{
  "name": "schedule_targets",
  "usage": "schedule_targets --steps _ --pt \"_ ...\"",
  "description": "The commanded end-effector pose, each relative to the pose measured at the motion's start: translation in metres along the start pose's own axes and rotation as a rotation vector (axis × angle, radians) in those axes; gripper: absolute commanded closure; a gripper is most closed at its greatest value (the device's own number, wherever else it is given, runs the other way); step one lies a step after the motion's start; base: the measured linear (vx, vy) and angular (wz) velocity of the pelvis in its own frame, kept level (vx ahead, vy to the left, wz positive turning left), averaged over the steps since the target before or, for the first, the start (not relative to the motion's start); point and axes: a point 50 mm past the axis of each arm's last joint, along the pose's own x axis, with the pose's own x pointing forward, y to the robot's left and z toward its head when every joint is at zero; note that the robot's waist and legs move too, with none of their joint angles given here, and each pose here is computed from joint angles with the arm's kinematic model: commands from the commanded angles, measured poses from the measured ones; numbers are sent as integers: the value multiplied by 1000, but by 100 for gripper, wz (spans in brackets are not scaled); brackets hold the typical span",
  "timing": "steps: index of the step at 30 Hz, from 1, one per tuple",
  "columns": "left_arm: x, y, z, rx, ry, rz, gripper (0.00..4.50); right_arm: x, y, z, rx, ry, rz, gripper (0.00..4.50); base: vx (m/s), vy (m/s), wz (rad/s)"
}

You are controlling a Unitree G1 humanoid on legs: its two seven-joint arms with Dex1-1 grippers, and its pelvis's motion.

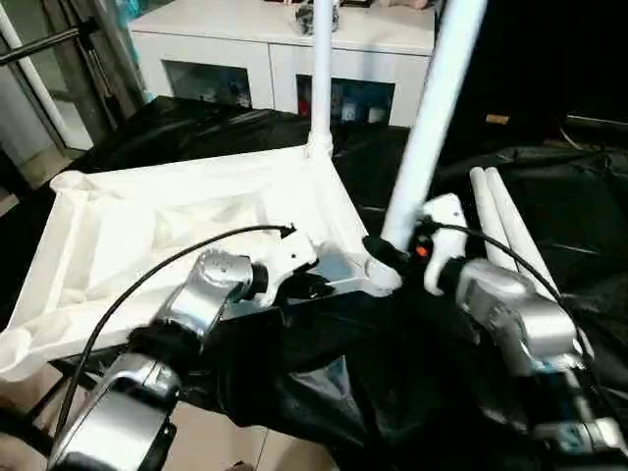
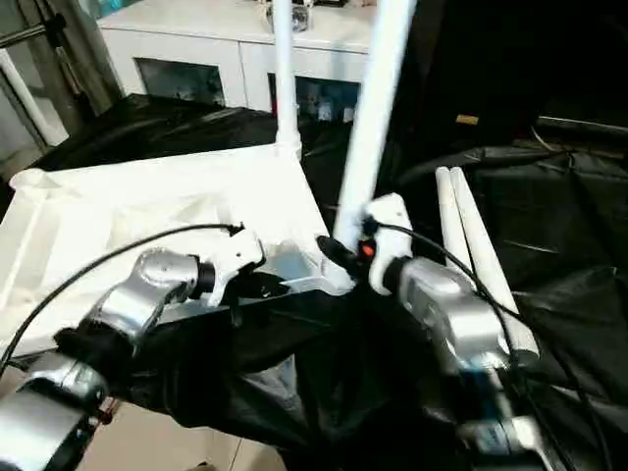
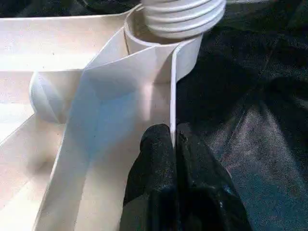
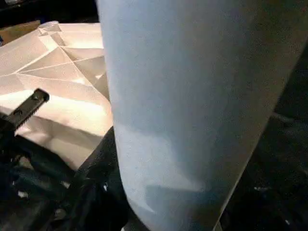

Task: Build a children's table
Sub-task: Insert table leg to table base

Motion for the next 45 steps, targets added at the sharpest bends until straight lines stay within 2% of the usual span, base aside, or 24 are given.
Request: schedule_targets --steps 1,6,14,24,27,31,36,37,40,44,45 --pt "7 -14 -20 -73 45 -36 450 3 0 6 -29 -17 10 257 0 0 0" --pt "3 -14 -21 -69 64 -28 450 12 -2 4 -64 24 12 257 0 0 0" --pt "-3 -10 -20 -51 102 -32 450 14 -9 -2 -58 99 12 257 0 0 0" --pt "-3 -6 -16 -47 98 -15 450 8 -15 -10 88 60 20 257 0 0 0" --pt "-3 -5 -15 -47 96 -11 450 5 -17 -17 111 60 2 257 0 0 0" --pt "-2 -4 -13 -47 86 3 450 -2 -20 -31 223 22 -24 257 0 0 0" --pt "-1 -2 -11 -41 78 21 450 -6 -20 -45 281 3 -41 257 0 0 0" --pt "0 -1 -10 -41 74 29 450 -10 -20 -55 295 -10 -56 257 0 0 0" --pt "0 0 -9 -39 70 35 450 -15 -15 -67 291 -35 -71 257 0 0 0" --pt "0 0 -9 -36 71 34 450 -18 -13 -71 250 -36 -80 257 0 0 0" --pt "0 0 -8 -34 72 36 450 -19 -13 -72 214 -32 -95 257 0 0 0"
